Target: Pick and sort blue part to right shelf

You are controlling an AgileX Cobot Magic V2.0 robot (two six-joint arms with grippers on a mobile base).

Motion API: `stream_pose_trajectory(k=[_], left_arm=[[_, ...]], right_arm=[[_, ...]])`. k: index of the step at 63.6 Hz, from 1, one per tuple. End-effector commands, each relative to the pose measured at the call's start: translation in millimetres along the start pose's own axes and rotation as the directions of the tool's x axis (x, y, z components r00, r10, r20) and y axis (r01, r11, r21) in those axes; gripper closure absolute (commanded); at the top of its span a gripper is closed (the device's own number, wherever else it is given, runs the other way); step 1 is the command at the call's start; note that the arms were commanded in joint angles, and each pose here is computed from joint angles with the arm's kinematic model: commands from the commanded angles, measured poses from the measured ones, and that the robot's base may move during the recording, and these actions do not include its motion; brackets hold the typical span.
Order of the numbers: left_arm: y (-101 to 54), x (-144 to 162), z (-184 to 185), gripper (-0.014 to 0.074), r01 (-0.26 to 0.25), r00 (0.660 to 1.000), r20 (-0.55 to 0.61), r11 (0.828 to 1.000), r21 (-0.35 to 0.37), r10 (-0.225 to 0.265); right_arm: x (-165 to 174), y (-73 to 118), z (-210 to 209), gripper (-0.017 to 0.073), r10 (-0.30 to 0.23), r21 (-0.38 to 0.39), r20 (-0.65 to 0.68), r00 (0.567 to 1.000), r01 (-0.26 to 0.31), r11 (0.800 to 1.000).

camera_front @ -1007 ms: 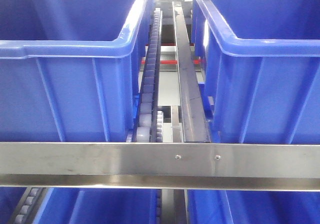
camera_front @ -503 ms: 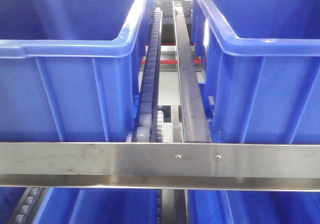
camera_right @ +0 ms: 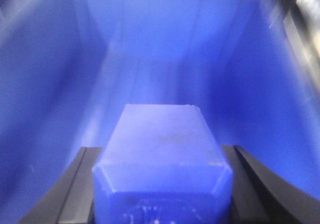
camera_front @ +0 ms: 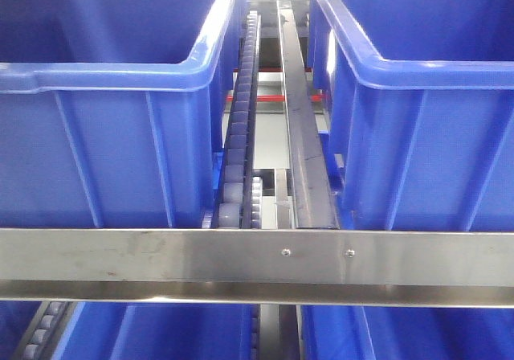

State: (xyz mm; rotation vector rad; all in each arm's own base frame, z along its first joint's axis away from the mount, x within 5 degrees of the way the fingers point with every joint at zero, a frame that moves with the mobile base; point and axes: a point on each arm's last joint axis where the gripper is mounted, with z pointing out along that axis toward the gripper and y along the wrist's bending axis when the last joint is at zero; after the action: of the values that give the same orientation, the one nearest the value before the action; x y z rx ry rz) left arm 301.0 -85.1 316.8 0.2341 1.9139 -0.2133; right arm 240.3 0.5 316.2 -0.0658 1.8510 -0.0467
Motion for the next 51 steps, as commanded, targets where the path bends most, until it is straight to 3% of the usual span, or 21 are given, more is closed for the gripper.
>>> stream_pose_trajectory(k=[1, 26, 34, 43, 48, 51], left_arm=[[-1.1, -25.4, -2.9, 0.0353, 0.001, 0.989, 0.149, 1.000, -0.014, 0.001], [-0.4, -21.3, 2.8, 0.0345, -0.005, 0.991, 0.131, 1.000, -0.016, 0.007], [-0.5, -21.3, 2.8, 0.0263, -0.017, 0.991, 0.131, 1.000, -0.017, 0.019], [-0.6, -20.9, 2.8, 0.0088, -0.017, 0.992, 0.127, 1.000, -0.016, 0.019], [-0.7, -20.3, 2.9, 0.0043, -0.017, 0.993, 0.120, 1.000, -0.015, 0.019], [-0.8, -19.9, 2.9, 0.0043, -0.017, 0.993, 0.116, 1.000, -0.014, 0.019]], right_arm=[[-20.5, -2.7, 5.0, 0.0179, -0.011, 0.016, 0.144, 0.990, 0.008, 1.000], [-7.2, -0.9, 26.7, 0.0179, -0.010, 0.008, 0.090, 0.996, 0.010, 1.000], [-6.5, -0.9, 26.8, 0.0174, -0.010, 0.007, 0.083, 0.997, 0.010, 1.000], [-4.4, -0.8, 26.9, 0.0041, -0.010, 0.006, 0.060, 0.998, 0.010, 1.000], [-4.3, -0.7, 26.9, -0.0083, -0.010, 0.006, 0.058, 0.998, 0.010, 1.000], [-3.8, -0.7, 27.0, -0.0064, -0.010, 0.005, 0.054, 0.999, 0.010, 1.000]])
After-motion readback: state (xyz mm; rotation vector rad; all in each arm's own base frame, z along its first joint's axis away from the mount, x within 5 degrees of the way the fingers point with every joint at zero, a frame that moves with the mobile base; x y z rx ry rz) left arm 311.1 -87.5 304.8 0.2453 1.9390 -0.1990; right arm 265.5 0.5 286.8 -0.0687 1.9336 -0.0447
